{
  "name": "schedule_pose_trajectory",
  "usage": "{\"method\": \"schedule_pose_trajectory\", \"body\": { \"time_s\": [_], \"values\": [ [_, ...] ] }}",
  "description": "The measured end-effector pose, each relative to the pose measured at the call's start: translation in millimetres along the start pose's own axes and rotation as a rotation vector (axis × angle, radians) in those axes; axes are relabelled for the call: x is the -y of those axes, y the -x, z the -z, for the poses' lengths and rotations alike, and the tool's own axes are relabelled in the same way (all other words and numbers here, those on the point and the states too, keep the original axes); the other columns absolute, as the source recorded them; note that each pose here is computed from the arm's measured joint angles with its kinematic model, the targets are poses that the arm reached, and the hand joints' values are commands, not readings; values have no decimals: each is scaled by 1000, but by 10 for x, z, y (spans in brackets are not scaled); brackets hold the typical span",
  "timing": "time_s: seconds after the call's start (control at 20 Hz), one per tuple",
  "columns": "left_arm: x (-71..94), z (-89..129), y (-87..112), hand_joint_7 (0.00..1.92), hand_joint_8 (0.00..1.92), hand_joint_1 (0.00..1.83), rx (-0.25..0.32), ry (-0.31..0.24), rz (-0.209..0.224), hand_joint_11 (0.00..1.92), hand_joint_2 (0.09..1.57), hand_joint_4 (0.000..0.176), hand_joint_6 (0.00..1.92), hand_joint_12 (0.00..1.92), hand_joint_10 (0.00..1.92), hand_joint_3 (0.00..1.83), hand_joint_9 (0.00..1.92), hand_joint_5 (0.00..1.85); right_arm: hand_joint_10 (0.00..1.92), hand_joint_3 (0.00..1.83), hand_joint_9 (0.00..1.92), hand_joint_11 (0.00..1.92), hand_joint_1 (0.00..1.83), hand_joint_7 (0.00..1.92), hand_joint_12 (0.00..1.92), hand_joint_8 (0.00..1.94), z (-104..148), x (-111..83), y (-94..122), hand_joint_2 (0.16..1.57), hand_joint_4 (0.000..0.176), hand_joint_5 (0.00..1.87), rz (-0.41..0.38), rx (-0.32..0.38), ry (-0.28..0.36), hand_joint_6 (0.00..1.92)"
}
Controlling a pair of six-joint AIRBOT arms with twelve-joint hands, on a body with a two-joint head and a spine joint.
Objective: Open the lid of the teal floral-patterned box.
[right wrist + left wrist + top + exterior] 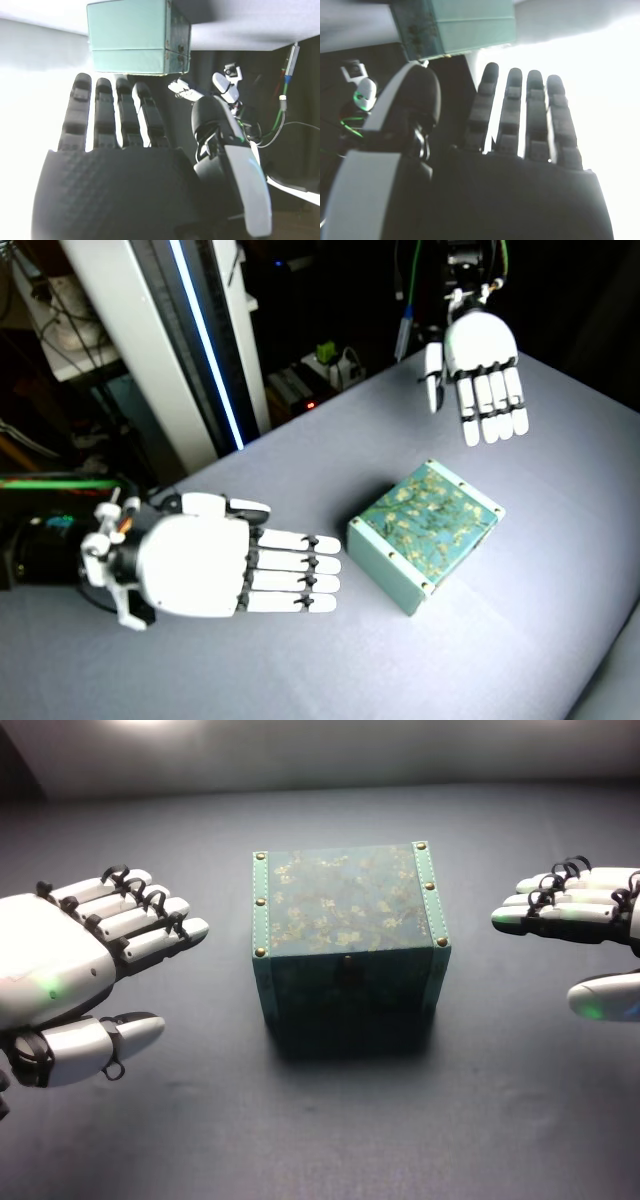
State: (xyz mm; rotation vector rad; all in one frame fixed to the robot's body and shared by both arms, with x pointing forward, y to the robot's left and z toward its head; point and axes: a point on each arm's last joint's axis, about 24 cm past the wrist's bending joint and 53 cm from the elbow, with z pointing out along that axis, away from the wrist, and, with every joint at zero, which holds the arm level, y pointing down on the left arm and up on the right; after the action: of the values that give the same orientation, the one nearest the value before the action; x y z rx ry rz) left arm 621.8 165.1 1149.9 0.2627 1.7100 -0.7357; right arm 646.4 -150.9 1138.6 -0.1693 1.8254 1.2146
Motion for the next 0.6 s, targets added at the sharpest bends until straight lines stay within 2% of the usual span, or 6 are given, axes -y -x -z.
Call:
{"method": "schedule_pose_trajectory", "body": {
  "time_s": [0.15, 0.35, 0.45, 0.6],
  "values": [
    [-1, -165, -31, 2, 0, 0, -31, -16, 0, 6, 1555, 0, 0, 6, 0, 11, 20, 2, 0, 0, 0, 23, 0, 55, 18, 6, -56, 54, -51, 1445, 0, 69, 7, -27, -12, 7],
    [160, -311, -181, 0, 0, 0, -89, -58, -30, 19, 1484, 0, 0, 11, 0, 0, 0, 0, 0, 0, 0, 26, 0, 48, 20, 1, -148, 67, -122, 1337, 0, 60, 32, -59, -17, 1],
    [114, -367, -211, 0, 0, 0, -116, -50, -40, 48, 1470, 0, 0, 25, 0, 0, 0, 0, 0, 0, 0, 22, 0, 42, 18, 2, -200, 53, -144, 1336, 0, 66, 35, -64, -12, 6],
    [133, -403, -235, 0, 0, 0, -130, -56, -51, 31, 1488, 0, 0, 18, 0, 0, 0, 0, 5, 2, 14, 59, 0, 67, 37, 10, -238, 26, -205, 1360, 0, 98, 31, -78, -2, 14]
  ]
}}
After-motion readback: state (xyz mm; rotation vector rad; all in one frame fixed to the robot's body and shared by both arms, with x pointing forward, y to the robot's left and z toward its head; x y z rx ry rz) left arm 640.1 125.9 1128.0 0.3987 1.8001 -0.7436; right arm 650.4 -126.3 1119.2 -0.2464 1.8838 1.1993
